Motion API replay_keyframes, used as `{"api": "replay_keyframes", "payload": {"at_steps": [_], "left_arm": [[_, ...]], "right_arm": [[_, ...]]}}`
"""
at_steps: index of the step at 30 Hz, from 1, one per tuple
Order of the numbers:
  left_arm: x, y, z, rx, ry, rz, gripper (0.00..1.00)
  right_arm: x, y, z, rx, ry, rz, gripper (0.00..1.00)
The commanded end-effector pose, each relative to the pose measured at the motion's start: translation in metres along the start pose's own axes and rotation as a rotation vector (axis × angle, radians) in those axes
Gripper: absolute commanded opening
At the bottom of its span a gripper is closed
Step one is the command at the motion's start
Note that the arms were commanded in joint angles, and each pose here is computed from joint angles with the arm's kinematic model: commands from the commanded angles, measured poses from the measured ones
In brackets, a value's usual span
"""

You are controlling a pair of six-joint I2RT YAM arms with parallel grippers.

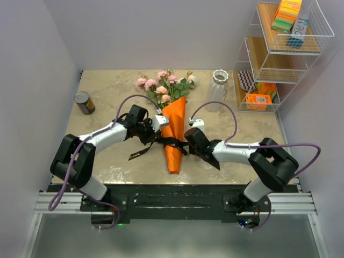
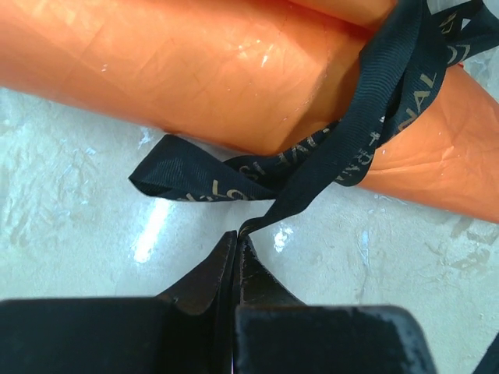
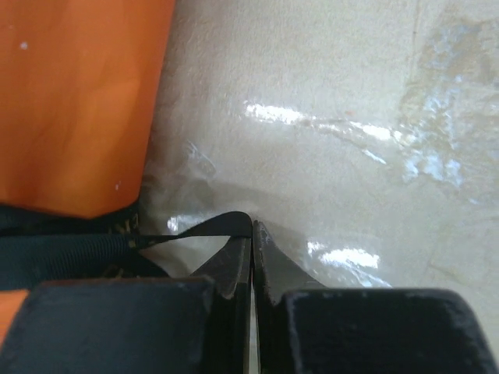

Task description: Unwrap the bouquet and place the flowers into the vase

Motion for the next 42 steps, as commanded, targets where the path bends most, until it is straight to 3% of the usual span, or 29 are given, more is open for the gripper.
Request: {"api": "replay_keyframes", "payload": {"at_steps": [1,4,10,17,26,31,32,33,34,35,36,37,39,42], "left_arm": [[-0.034,0.004,-0.032,-0.074,-0.095,-0.008,0.0],[-0.046,0.009,-0.06,-0.088,-0.141,-0.035,0.0],[-0.05,0.03,-0.117,-0.142,-0.216,-0.111,0.0],[-0.007,0.038,-0.151,-0.309,-0.191,-0.17,0.0],[0.053,0.083,-0.207,-0.606,-0.116,-0.352,0.0],[0.071,0.09,-0.219,-0.654,-0.075,-0.36,0.0],[0.07,0.09,-0.22,-0.648,-0.076,-0.354,0.02],[0.07,0.089,-0.22,-0.637,-0.074,-0.348,0.32],[0.07,0.086,-0.218,-0.599,-0.074,-0.339,0.53],[0.066,0.085,-0.221,-0.581,-0.08,-0.325,0.96],[0.063,0.082,-0.221,-0.553,-0.087,-0.312,0.99],[0.062,0.077,-0.222,-0.513,-0.081,-0.305,0.99],[0.043,0.072,-0.232,-0.445,-0.149,-0.261,0.99],[0.007,0.057,-0.241,-0.318,-0.236,-0.192,0.99]], "right_arm": [[-0.017,-0.005,-0.033,-0.04,-0.043,0.048,0.0],[-0.04,-0.012,-0.067,-0.067,-0.116,0.096,0.0],[-0.069,-0.039,-0.112,0.048,-0.2,0.158,0.0],[-0.081,-0.096,-0.135,0.261,-0.227,0.301,0.0],[-0.088,-0.163,-0.15,0.624,-0.199,0.431,0.0],[-0.085,-0.191,-0.153,0.765,-0.181,0.47,0.0],[-0.084,-0.196,-0.154,0.793,-0.181,0.477,0.0],[-0.084,-0.2,-0.154,0.812,-0.175,0.484,0.0],[-0.084,-0.205,-0.153,0.836,-0.16,0.481,0.13],[-0.084,-0.207,-0.151,0.837,-0.149,0.474,0.33],[-0.084,-0.208,-0.15,0.841,-0.143,0.464,0.75],[-0.085,-0.208,-0.147,0.847,-0.127,0.463,0.88],[-0.087,-0.207,-0.146,0.83,-0.119,0.467,0.99],[-0.1,-0.204,-0.152,0.769,-0.165,0.478,0.99]]}}
Point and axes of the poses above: each gripper's point midway between its finger pads, its own z axis out along the fingers, its own y axis along the line the jaws close on, x = y × z, the point moved 9 cm from there along -z, back along the fingers, and after that the axes turned 6 degrees about -z, right-handed, at the moved point
